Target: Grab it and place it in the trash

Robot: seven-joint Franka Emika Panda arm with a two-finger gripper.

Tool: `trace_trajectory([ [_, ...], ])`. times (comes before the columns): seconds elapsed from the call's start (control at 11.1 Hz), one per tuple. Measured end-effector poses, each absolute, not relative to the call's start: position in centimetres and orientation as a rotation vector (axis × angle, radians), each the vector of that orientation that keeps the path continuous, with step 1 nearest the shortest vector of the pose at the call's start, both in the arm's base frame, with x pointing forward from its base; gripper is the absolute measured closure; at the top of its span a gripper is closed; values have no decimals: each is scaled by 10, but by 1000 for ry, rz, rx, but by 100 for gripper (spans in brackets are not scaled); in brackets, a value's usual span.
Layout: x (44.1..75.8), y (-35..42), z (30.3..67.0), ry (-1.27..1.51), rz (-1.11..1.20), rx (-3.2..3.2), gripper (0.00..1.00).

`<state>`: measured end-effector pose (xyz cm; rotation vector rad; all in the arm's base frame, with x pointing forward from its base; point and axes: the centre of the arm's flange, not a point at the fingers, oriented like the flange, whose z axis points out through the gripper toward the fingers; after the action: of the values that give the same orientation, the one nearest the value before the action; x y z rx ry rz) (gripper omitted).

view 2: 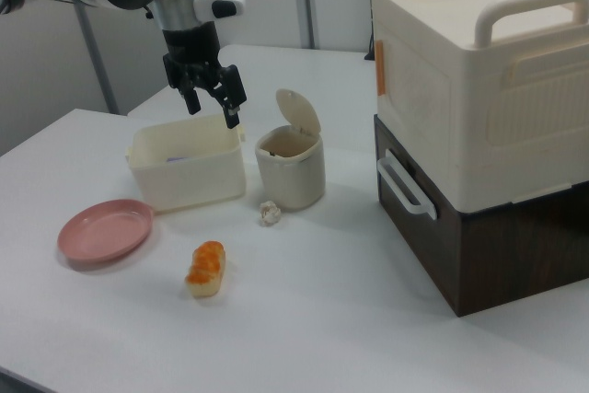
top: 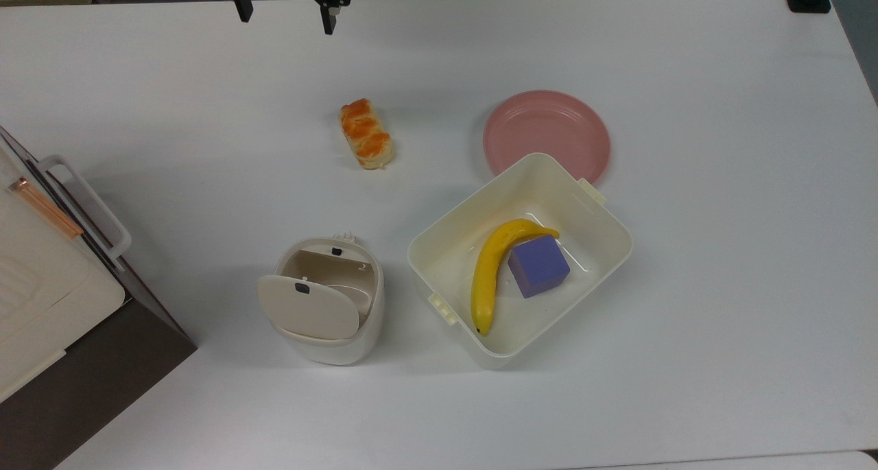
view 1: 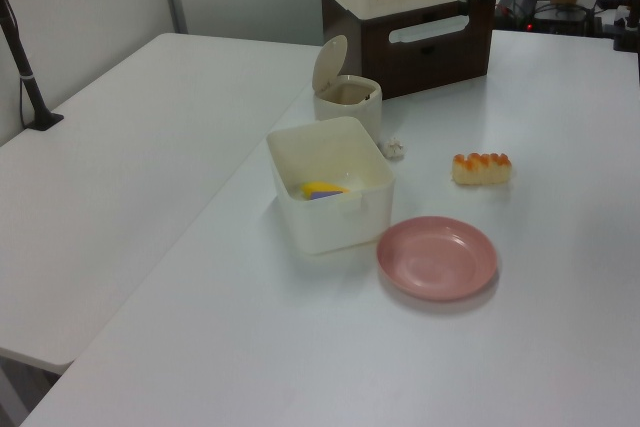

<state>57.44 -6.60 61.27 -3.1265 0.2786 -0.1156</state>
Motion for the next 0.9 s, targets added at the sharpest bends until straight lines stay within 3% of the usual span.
trace_trajectory([
  [0.9, 574, -66, 606, 217, -95, -3133, 0],
])
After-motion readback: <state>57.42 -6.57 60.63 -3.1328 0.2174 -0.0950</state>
